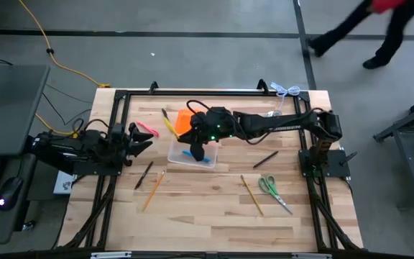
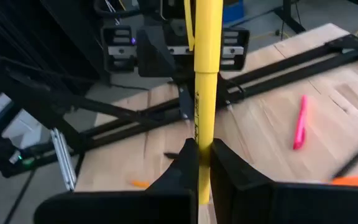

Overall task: Pick & place school supplies into a supply box
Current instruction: Put the yellow pen into the orange supply box

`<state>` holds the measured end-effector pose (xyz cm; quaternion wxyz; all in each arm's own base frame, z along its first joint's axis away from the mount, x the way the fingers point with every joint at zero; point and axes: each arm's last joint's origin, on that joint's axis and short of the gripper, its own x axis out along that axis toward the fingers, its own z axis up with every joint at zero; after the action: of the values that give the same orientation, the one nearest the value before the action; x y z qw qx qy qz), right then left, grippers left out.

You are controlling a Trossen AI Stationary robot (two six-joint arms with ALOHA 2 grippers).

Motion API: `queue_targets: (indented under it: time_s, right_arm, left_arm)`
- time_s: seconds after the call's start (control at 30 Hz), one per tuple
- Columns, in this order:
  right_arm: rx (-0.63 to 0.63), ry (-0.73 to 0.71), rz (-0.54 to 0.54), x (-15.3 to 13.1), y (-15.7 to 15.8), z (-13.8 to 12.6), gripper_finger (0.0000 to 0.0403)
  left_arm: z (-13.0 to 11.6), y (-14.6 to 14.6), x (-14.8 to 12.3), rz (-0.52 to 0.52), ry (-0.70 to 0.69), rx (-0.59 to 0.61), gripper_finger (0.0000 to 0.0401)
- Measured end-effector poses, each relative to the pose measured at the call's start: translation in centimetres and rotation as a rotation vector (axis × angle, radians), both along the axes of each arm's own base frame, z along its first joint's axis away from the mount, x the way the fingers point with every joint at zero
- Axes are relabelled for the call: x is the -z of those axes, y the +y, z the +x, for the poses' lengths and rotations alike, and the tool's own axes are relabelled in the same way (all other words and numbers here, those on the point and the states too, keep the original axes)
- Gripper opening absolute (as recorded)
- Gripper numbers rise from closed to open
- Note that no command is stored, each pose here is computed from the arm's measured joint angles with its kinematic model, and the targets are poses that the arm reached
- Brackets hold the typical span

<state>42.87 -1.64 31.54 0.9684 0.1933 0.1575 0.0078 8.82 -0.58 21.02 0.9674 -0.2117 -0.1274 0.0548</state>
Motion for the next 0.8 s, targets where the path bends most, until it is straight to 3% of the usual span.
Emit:
queue_targets:
  time_s: [0.23,0.8]
  right_arm:
    - [0.037,-0.040,0.039,1.5,-0.2,1.5,0.0000]
    - [0.044,-0.152,0.116,3.3,-0.3,3.5,0.0000]
  left_arm:
    - [-0.1,0.0,-0.8,-0.008,-0.078,-0.012,0.0200]
    - [1.3,-0.1,-1.1,-0.016,-0.079,-0.036,0.0200]
